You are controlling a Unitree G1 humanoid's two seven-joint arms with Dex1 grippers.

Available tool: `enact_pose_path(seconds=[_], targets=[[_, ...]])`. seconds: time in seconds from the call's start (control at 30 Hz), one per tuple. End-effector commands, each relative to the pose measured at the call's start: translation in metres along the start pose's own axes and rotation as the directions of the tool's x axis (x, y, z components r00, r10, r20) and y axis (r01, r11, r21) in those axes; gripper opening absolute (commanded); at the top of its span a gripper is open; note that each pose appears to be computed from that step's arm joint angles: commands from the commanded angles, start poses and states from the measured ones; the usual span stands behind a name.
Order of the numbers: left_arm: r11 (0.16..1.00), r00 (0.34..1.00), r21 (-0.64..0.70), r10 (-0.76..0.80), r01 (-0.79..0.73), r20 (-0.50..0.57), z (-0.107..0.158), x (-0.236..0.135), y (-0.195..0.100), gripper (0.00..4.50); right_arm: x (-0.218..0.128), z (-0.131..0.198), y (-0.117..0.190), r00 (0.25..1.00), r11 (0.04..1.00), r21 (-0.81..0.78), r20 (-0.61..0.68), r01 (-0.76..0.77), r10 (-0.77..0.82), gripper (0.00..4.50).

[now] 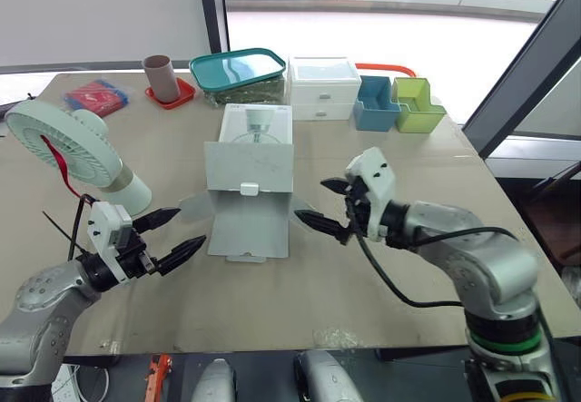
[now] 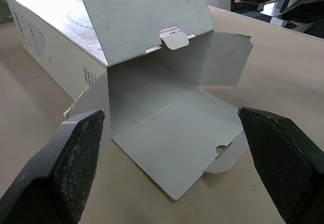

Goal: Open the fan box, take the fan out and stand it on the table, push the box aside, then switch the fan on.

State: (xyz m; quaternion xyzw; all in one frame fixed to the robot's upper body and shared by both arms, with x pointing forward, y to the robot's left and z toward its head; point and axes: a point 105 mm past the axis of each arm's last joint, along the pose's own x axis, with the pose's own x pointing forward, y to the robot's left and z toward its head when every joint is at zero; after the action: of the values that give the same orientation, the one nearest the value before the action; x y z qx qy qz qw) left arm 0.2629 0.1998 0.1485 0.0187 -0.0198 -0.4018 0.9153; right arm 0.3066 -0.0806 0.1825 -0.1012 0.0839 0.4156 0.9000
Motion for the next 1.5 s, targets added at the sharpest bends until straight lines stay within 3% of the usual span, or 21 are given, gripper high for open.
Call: enact_pose_path(seconds=[0.03, 0.43, 0.53, 0.77, 0.83, 1.0, 1.5], targets=[[0.999, 0.999, 0.030, -0.029, 0.028, 0.025, 0.010, 0.002, -0.003, 4.50, 0.004, 0.003, 0.000, 1.000, 0.999, -0.036, 0.024, 0.012, -0.011, 4.46], [0.999, 0.997, 0.013, -0.052, 0.052, 0.048, 0.010, 0.008, -0.025, 4.50, 0.042, -0.031, -0.013, 0.999, 1.000, 0.023, -0.035, 0.008, -0.007, 4.46], [0.998, 0.998, 0.008, -0.063, 0.063, 0.029, 0.007, 0.005, -0.028, 4.50, 0.052, -0.033, -0.023, 0.999, 0.995, 0.089, -0.031, 0.034, -0.032, 3.65], [0.999, 1.000, 0.031, -0.012, 0.011, 0.014, 0.004, 0.002, -0.019, 4.50, 0.056, -0.027, -0.020, 1.000, 0.994, 0.105, 0.004, 0.005, -0.005, 0.56], [0.999, 1.000, 0.036, -0.013, 0.012, 0.012, 0.004, 0.003, -0.020, 4.50, 0.057, -0.028, -0.020, 1.000, 0.994, 0.106, 0.000, 0.003, -0.003, 0.02], [0.999, 1.000, 0.035, -0.013, 0.013, 0.012, 0.002, 0.004, -0.023, 4.50, 0.055, -0.031, -0.023, 1.000, 0.994, 0.105, -0.013, 0.010, -0.008, 0.02], [0.996, 0.996, 0.022, -0.086, 0.086, 0.002, -0.003, 0.017, -0.026, 4.50, -0.009, -0.040, -0.072, 0.954, 0.947, 0.118, -0.068, 0.298, -0.292, 0.02]])
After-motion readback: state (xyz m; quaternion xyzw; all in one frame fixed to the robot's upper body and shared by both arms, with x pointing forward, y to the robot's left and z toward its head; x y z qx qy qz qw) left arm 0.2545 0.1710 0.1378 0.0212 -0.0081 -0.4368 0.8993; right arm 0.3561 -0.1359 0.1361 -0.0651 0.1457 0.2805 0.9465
